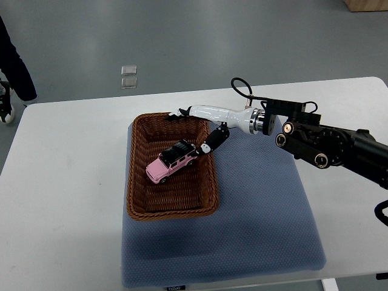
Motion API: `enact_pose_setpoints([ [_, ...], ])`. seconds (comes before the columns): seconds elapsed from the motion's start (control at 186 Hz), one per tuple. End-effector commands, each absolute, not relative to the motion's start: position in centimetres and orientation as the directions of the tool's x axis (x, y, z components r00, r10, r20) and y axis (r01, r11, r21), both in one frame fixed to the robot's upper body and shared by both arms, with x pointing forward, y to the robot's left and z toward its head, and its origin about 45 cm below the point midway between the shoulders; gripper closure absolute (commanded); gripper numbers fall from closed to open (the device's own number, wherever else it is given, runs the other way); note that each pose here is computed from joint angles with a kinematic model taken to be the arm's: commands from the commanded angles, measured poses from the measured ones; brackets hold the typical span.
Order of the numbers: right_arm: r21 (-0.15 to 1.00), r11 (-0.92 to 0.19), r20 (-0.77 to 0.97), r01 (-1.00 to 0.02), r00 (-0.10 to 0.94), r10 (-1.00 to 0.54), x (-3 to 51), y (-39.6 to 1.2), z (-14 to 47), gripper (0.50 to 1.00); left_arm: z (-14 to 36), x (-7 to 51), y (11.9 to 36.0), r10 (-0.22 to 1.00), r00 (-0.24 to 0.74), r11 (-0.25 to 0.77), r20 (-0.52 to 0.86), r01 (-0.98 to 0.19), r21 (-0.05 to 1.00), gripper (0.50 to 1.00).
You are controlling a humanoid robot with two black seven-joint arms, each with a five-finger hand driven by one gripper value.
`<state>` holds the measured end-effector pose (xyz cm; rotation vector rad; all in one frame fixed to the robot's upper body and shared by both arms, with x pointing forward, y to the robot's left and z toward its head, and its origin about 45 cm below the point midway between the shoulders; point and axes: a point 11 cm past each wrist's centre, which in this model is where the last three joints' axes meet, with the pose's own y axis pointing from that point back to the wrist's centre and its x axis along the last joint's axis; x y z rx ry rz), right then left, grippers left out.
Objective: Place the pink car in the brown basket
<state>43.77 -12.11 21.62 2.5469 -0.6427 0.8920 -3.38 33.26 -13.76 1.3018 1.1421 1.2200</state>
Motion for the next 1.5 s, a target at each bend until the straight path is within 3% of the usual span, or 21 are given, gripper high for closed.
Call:
enact_pose_setpoints([
  [0.0, 0.117, -0.781, 0.552, -0.613, 0.694, -0.462, 45.1, -13.6, 22.9, 0.607, -13.8, -3.4, 33.3, 0.996, 0.054, -0.079, 0.078, 0.013, 0.997, 0.500],
  [0.155, 0.144, -0.630, 0.261, -0.763, 0.643, -0.720, 46.5, -18.0, 22.1, 0.589, -13.8, -3.3, 33.3, 0.996, 0.054, -0.079, 0.078, 0.011, 0.997, 0.500],
  [0.354, 0.196, -0.483, -0.061, -0.853, 0.481, -0.875, 46.3, -22.5, 19.6, 0.587, -13.8, -3.4, 33.3, 0.996, 0.054, -0.079, 0.078, 0.013, 0.997, 0.500],
  [0.547, 0.261, -0.390, -0.332, -0.883, 0.298, -0.895, 45.9, -24.9, 17.4, 0.587, -13.8, -3.3, 33.3, 0.996, 0.054, -0.079, 0.078, 0.011, 0.997, 0.500],
  [0.777, 0.215, -0.377, -0.516, -0.901, 0.223, -0.827, 45.9, -26.2, 17.4, 0.587, -13.8, -3.3, 33.3, 0.996, 0.054, -0.079, 0.078, 0.011, 0.997, 0.500],
  [0.938, 0.224, -0.352, -0.604, -0.909, 0.154, -0.782, 45.9, -27.3, 16.9, 0.587, -13.8, -3.3, 33.3, 0.996, 0.054, -0.079, 0.078, 0.011, 0.997, 0.500],
  [1.115, 0.249, -0.325, -0.589, -0.912, 0.124, -0.799, 45.5, -28.1, 15.6, 0.587, -13.8, -3.3, 33.3, 0.996, 0.054, -0.079, 0.078, 0.011, 0.997, 0.500],
  [1.496, 0.285, -0.360, -0.444, -0.888, 0.211, -0.871, 45.2, -27.7, 15.2, 0.587, -13.8, -3.4, 33.3, 0.996, 0.054, -0.079, 0.078, 0.013, 0.997, 0.500],
])
